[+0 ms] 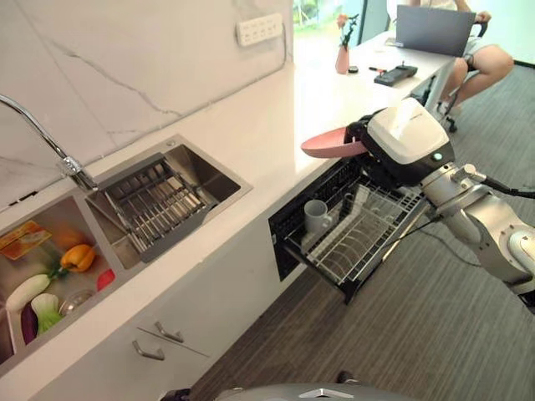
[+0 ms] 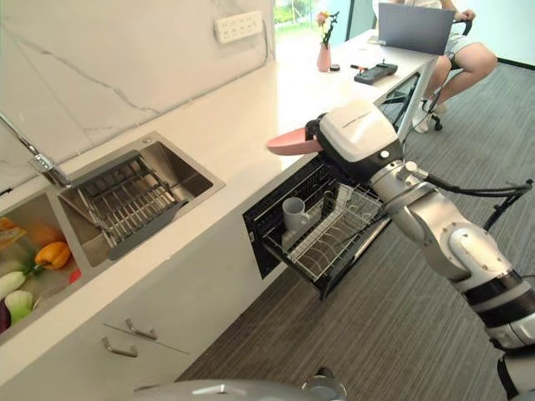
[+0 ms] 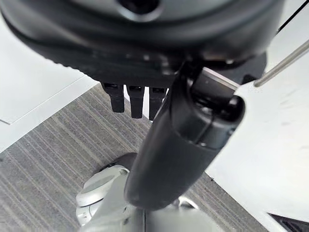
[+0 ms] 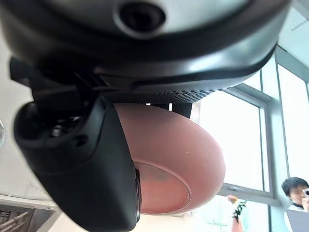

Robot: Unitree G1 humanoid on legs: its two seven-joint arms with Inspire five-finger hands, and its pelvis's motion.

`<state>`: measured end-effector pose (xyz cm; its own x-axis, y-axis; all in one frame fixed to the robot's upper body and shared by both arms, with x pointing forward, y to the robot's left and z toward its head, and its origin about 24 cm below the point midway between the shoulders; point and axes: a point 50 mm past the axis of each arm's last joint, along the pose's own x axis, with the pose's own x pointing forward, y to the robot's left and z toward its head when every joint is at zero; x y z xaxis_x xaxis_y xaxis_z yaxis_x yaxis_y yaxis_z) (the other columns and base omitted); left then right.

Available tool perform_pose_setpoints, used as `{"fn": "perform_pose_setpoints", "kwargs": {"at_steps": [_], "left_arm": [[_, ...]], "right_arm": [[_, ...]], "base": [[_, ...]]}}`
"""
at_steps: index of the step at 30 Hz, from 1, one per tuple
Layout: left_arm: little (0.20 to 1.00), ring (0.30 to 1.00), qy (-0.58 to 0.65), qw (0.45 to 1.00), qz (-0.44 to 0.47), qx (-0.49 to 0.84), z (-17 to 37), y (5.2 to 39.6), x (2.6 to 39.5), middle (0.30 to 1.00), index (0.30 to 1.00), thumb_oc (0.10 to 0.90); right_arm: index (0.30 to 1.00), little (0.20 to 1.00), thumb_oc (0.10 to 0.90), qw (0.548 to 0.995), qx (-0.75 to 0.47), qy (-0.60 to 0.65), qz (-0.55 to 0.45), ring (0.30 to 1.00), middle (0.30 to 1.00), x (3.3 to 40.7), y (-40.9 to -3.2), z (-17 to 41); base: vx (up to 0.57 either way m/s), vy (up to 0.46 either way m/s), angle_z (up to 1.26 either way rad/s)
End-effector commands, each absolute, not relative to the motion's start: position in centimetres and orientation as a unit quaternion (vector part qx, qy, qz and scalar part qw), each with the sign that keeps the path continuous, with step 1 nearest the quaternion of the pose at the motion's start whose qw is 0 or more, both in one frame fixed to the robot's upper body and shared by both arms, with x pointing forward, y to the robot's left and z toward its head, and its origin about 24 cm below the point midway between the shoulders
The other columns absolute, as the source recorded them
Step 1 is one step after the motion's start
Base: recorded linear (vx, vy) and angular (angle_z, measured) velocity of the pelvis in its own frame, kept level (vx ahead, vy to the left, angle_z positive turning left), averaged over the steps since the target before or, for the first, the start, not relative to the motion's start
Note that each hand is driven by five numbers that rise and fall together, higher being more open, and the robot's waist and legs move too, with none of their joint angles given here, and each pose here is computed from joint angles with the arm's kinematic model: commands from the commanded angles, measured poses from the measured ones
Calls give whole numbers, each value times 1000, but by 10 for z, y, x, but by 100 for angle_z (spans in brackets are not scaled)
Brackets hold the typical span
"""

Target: Place the dishes in the dishwasher.

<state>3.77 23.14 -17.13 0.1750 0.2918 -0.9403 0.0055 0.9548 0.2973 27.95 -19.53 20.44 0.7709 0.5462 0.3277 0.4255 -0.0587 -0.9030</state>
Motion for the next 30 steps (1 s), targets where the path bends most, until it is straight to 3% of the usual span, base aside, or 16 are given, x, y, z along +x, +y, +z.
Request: {"fn": "perform_pose_setpoints", "kwargs": {"at_steps": [1, 11, 20, 30], "left_arm": [[900, 900, 634, 762, 53, 121, -174, 214, 45, 900, 900, 800], [900, 900, 599, 791, 13, 123, -172, 200, 70, 900, 900, 800], [900, 900, 611, 781, 15, 130, -174, 204, 59, 900, 900, 800], [900, 900, 619, 771, 8, 150, -173, 213, 54, 900, 900, 800]], "right_arm": [[300, 300, 400, 574, -697, -429, -8, 300, 300, 264, -184, 239], [300, 300, 400, 604, -756, -254, 6, 300, 300, 253, -244, 169], [300, 300, 400, 630, -770, -98, -27, 300, 300, 253, -294, 109], [300, 300, 400, 633, -774, -27, -18, 300, 300, 274, -307, 81]], "base": [[24, -79, 0], [37, -10, 5], [17, 23, 4], [13, 31, 17]]}}
